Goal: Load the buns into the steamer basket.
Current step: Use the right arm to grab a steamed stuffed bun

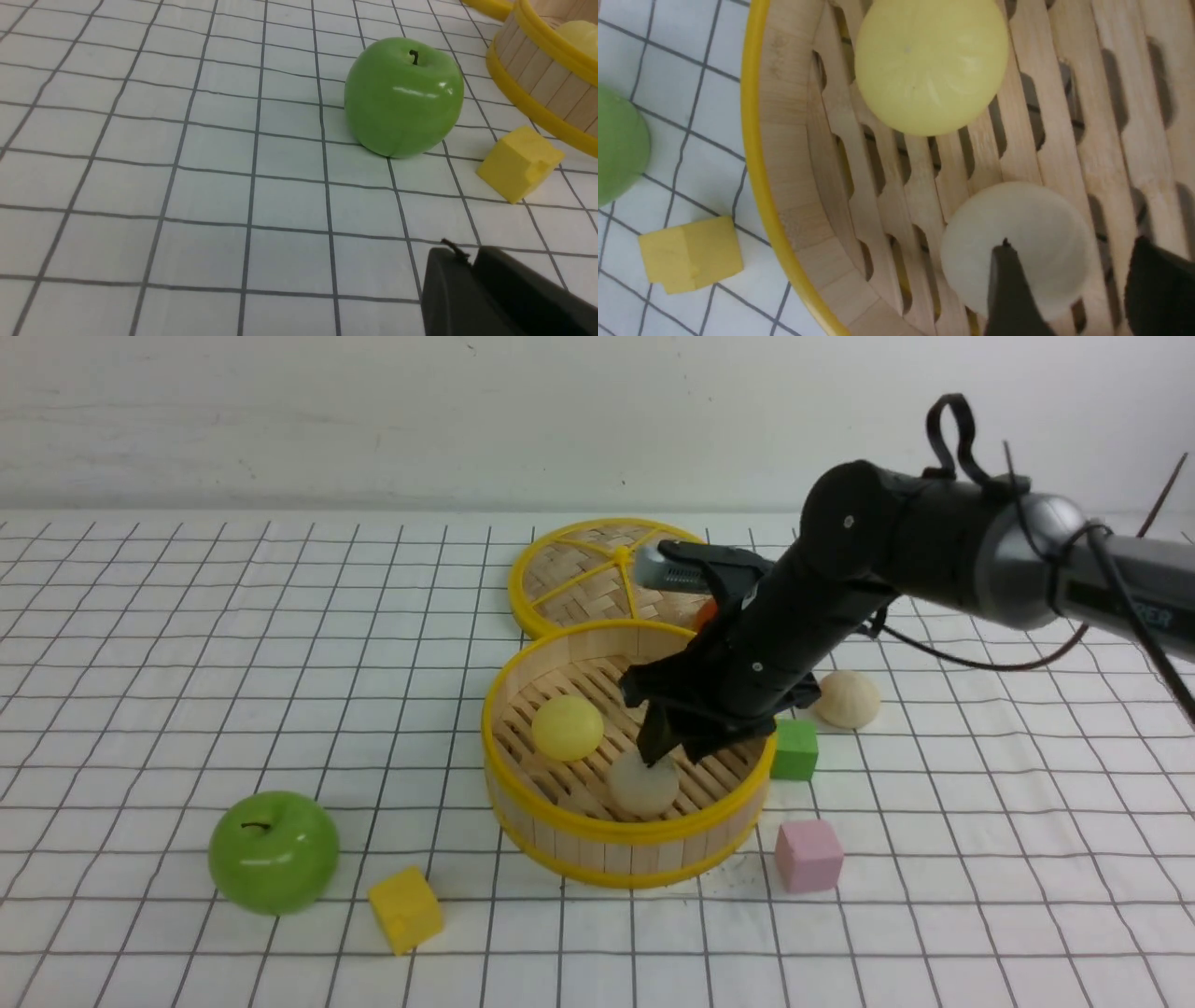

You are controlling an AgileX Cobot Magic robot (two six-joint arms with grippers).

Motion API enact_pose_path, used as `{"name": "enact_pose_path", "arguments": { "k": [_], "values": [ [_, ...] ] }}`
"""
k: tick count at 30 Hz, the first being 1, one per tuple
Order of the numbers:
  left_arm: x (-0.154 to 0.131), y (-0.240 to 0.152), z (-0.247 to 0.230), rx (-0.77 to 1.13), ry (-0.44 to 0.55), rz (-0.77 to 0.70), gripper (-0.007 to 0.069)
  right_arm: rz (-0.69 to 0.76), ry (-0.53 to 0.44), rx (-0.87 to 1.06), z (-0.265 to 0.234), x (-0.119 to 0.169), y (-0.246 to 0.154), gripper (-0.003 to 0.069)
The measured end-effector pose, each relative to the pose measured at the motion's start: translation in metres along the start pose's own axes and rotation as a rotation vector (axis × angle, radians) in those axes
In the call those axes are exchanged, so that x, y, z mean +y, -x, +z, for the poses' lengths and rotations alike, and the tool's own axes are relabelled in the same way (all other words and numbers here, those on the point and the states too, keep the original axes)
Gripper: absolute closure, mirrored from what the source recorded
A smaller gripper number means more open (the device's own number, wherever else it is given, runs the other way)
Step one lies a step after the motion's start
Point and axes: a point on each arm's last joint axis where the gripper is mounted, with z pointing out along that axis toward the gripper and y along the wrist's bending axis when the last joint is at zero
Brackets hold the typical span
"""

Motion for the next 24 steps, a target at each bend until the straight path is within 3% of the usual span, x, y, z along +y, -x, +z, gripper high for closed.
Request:
{"name": "enact_pose_path", "arguments": {
  "k": [5, 9, 17, 24],
  "values": [
    [0.000, 0.000, 0.000, 0.000, 0.000, 0.000, 0.0554, -0.013, -0.050, -0.096, -0.042, -0.020, 0.015, 0.0242],
    [0.000, 0.000, 0.000, 0.000, 0.000, 0.000, 0.0551, -0.003, -0.159, -0.143, -0.067, -0.059, 0.022, 0.0242],
    [0.000, 0.000, 0.000, 0.000, 0.000, 0.000, 0.0550, 0.084, -0.259, -0.149, -0.058, -0.120, 0.024, 0.0293],
    [0.000, 0.000, 0.000, 0.000, 0.000, 0.000, 0.0542, 0.123, -0.265, -0.188, -0.041, -0.136, 0.027, 0.0334]
  ]
}}
